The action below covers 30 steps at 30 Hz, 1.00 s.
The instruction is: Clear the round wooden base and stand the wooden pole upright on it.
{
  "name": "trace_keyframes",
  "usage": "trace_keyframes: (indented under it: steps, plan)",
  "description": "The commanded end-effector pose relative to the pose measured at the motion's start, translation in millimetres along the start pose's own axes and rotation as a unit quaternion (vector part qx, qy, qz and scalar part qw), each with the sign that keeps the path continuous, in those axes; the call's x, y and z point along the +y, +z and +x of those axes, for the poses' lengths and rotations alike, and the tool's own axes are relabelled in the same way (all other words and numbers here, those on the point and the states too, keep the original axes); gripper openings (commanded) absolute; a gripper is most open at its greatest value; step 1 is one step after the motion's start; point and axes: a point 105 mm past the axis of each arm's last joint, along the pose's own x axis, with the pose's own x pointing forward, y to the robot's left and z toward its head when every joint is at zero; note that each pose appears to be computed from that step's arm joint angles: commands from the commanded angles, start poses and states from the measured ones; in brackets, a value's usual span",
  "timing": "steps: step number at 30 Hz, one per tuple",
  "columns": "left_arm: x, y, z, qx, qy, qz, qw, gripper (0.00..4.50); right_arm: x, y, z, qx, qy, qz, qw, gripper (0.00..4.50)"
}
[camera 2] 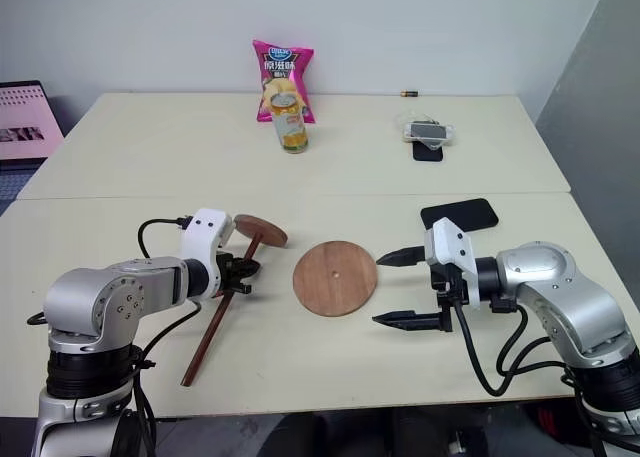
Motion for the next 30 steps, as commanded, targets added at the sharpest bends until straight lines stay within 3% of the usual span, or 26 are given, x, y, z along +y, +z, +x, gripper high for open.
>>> trace_keyframes:
  steps: [1,10,15,22,30]
  plan:
    - [-14.7,39.5,-19.1,-0.109,-0.046,0.06,0.991,0.28,-3.6,7.8,-8.3,0.002,-0.016,-0.028,0.999,4.5]
    - [-58.1,107.7,-66.1,-0.35,-0.163,0.136,0.912,0.28,-9.2,8.1,-21.0,0.01,-0.053,-0.032,0.998,4.5]
    - [-70.6,121.8,-78.7,-0.431,-0.198,0.135,0.87,0.28,-22.6,15.7,-20.9,-0.019,-0.117,-0.046,0.992,4.5]
    - [-91.5,134.5,-71.4,-0.493,-0.202,0.13,0.836,0.28,-17.9,11.3,-5.9,-0.033,-0.156,-0.063,0.985,4.5]
    - [-109.8,129.8,-47.3,-0.5,-0.199,0.156,0.828,0.28,-6.9,5.9,2.6,-0.021,-0.14,-0.046,0.989,4.5]
